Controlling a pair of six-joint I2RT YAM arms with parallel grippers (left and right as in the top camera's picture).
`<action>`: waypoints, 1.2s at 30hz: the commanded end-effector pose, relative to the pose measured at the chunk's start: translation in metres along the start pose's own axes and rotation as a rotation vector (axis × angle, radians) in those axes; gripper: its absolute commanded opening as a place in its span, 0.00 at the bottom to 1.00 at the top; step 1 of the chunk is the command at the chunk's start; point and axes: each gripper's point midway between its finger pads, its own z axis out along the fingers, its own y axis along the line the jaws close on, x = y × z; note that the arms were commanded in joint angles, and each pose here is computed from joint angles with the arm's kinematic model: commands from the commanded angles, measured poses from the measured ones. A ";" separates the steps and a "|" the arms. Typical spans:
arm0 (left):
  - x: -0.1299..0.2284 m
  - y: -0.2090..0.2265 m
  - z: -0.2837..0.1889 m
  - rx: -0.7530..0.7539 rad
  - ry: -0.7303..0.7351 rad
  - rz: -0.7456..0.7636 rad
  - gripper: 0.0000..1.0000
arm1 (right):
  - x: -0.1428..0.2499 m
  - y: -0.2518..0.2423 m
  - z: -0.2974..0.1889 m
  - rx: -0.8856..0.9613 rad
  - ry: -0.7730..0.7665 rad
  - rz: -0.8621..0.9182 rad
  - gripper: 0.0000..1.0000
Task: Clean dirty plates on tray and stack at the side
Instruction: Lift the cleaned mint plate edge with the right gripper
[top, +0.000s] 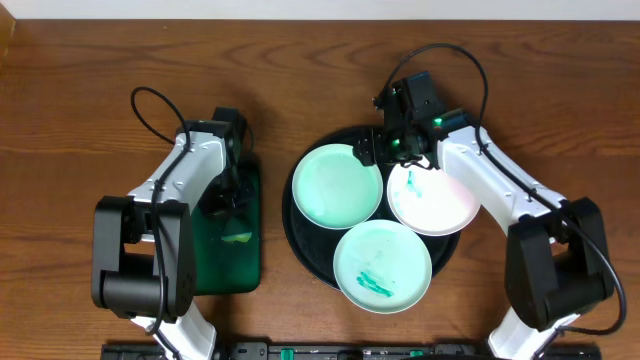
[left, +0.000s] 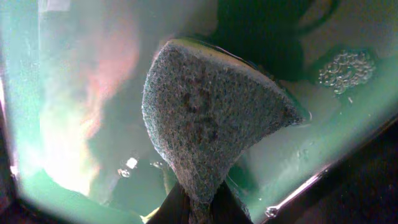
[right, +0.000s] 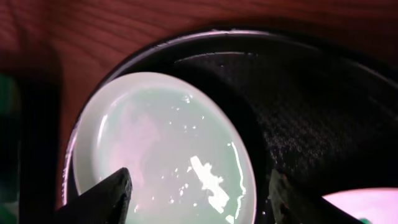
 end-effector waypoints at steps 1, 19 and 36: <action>0.003 -0.004 0.000 0.027 0.019 0.017 0.07 | 0.012 -0.014 0.027 0.028 0.060 0.069 0.66; 0.003 -0.005 0.000 0.033 0.022 0.025 0.07 | 0.053 -0.020 0.074 -0.014 0.227 0.113 0.14; 0.005 -0.008 -0.001 0.050 0.034 0.025 0.07 | 0.034 -0.016 0.051 0.021 0.146 0.000 0.02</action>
